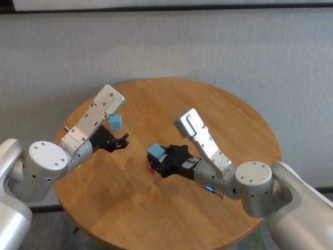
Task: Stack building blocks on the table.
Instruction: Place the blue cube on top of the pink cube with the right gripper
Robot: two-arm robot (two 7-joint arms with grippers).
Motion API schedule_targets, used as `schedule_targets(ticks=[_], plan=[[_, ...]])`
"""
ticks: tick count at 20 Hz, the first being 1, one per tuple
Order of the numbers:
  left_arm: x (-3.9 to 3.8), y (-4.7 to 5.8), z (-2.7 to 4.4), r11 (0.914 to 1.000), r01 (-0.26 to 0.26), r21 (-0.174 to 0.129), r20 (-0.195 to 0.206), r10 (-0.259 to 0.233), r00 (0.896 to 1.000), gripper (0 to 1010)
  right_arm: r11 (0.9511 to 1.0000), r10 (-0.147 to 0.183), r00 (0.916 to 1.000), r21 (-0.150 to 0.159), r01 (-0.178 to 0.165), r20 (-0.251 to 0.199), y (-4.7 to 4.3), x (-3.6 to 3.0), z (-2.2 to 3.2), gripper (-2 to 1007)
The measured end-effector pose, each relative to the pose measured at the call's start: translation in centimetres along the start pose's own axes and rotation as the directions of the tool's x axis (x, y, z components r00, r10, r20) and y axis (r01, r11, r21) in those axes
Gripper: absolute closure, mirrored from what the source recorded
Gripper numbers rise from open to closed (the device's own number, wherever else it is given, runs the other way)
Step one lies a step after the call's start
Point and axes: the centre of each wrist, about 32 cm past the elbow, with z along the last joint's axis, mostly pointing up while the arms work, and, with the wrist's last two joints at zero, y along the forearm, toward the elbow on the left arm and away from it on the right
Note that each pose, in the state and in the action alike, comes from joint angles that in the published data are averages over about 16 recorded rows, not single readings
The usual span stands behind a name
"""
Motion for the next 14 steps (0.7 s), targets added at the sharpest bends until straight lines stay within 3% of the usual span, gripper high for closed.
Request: schedule_targets(ticks=[14], plan=[[0.00,0.00,0.00,1.0000,0.000,0.000,0.000,0.000,1.000,10,0.9999,-0.006,1.0000,-0.011,0.006,0.002,0.44,-0.17,-0.06,643]])
